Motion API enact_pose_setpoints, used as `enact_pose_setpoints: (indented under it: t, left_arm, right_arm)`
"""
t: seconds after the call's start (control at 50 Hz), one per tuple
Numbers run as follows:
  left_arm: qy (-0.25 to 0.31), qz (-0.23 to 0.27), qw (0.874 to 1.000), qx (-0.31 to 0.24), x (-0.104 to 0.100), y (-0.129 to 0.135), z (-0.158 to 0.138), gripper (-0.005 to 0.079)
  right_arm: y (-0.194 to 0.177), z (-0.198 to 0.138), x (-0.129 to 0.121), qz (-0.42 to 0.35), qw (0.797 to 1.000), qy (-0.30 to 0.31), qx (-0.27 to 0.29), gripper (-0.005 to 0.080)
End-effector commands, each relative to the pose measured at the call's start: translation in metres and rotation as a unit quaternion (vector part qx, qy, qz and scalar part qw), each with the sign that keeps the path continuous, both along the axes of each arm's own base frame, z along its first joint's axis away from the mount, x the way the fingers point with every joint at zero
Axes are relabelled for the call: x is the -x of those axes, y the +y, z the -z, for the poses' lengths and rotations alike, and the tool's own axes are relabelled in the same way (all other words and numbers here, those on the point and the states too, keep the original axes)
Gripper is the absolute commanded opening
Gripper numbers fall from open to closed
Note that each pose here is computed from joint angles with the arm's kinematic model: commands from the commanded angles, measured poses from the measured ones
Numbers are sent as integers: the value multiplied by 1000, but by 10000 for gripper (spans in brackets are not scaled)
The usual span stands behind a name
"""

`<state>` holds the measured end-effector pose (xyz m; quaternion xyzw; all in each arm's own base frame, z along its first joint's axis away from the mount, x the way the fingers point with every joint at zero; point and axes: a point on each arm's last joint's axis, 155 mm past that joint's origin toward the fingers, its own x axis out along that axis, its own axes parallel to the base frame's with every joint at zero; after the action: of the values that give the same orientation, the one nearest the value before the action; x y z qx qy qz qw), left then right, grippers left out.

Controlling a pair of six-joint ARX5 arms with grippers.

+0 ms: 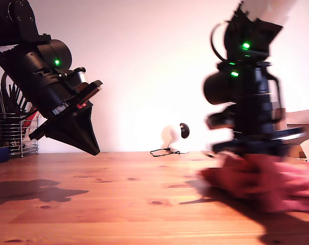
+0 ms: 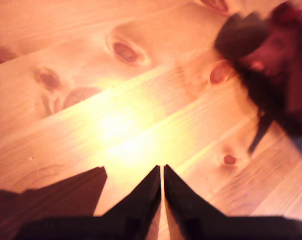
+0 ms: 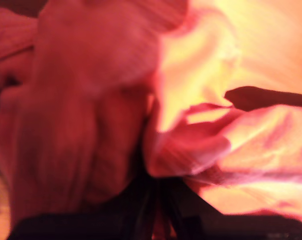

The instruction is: Fold the underwear in front of you. After folding it, place it to the right side.

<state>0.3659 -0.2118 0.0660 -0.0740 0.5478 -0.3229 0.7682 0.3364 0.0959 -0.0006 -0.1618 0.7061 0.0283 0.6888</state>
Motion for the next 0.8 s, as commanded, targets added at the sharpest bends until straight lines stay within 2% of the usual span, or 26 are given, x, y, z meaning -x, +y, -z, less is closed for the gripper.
enact_pose_setpoints:
  t: [0.0, 0.2, 0.32, 0.52, 0.78]
  left_arm:
    - [-1, 2, 1000, -2, -1, 2, 1, -19]
    - [-8, 5, 1000, -2, -3, 3, 1, -19]
    - [-15, 3, 1000, 0, -7, 4, -1, -19]
    - [-54, 2, 998, 13, -20, 0, -14, -19]
    - [-117, 4, 993, 32, -32, -6, -50, -18]
  right_arm:
    - [-26, 32, 30, 6, 997, 69, 46, -11]
    - [-22, 32, 13, 12, 999, 33, 29, -11]
    - [-8, 17, 2, 11, 1000, 4, -2, -11]
    - [5, -41, -24, 11, 995, -86, -50, -11]
    - [19, -104, -36, 9, 977, -173, -124, -11]
